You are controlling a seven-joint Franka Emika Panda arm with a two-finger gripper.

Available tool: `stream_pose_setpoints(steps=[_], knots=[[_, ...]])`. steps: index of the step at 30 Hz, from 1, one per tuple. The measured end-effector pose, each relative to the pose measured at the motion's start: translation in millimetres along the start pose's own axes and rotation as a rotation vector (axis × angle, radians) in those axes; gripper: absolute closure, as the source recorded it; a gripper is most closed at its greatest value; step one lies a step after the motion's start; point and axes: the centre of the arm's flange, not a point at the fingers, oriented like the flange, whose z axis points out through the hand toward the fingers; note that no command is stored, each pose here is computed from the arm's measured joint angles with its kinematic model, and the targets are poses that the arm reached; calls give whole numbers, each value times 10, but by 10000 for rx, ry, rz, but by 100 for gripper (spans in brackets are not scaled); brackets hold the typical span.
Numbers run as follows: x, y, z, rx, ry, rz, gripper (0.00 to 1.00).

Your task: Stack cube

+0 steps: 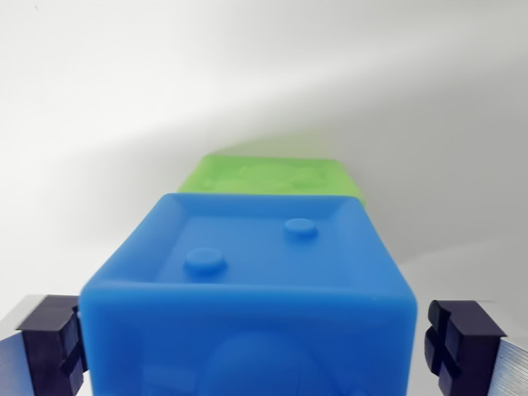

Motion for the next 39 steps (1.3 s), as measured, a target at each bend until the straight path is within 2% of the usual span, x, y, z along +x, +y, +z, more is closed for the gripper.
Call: stream_pose_setpoints(steps=[8, 16, 18, 36, 39], knots=[[0, -2, -25, 11, 2, 4, 0], [6, -7, -173, 42, 14, -1, 0], [6, -9, -220, 38, 12, -13, 0], [-5, -4, -806, 81, 16, -22, 0], [-6, 1, -922, 78, 4, -6, 0]])
